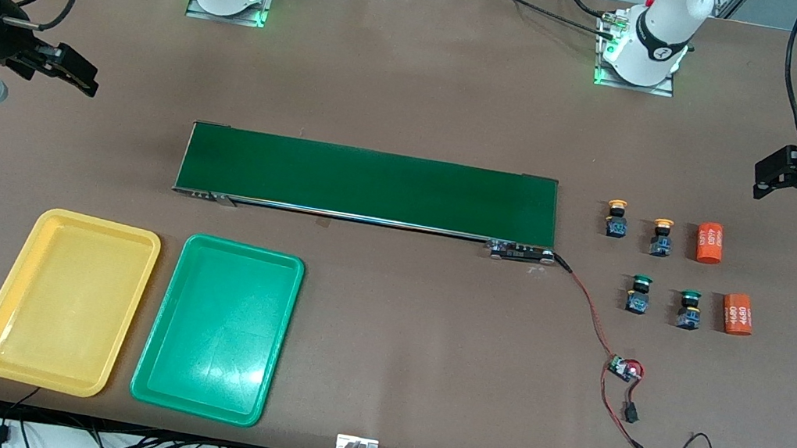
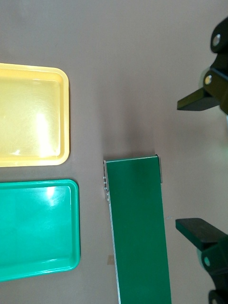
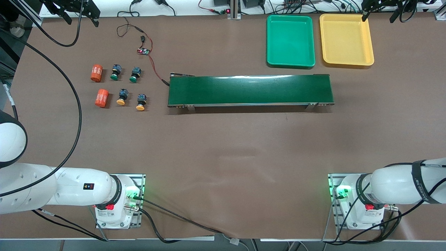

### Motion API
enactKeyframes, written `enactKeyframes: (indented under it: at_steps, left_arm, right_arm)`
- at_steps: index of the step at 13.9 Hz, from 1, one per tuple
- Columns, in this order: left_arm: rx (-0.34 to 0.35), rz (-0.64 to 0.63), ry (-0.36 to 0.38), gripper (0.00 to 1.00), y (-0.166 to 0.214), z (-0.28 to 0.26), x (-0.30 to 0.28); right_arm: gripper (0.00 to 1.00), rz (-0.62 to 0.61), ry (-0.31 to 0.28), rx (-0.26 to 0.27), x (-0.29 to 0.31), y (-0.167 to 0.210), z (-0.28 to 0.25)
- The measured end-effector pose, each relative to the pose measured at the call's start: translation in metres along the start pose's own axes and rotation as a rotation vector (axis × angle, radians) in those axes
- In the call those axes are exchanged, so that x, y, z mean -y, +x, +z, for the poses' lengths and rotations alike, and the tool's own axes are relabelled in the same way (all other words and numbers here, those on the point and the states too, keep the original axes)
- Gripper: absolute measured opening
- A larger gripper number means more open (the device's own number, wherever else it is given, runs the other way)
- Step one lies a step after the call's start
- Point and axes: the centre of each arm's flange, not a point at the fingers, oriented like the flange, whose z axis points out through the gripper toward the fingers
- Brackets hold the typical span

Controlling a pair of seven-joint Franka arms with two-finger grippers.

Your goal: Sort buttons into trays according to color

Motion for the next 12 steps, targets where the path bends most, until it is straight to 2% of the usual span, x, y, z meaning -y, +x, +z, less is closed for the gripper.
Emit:
enactKeyframes:
  at_steps: [8, 12]
  left_arm:
    - [0.028, 0.004, 0.0, 1.0, -0.001, 0.004, -0.003]
    - [0.129, 0.011, -0.002, 1.0, 0.007, 0.039, -0.006]
  right_arm:
    - [1.0, 0.0, 0.0, -0.001, 0.0, 0.0, 0.0]
    - [1.0, 0.002, 0.0, -0.002, -0.001, 0.0, 0.0]
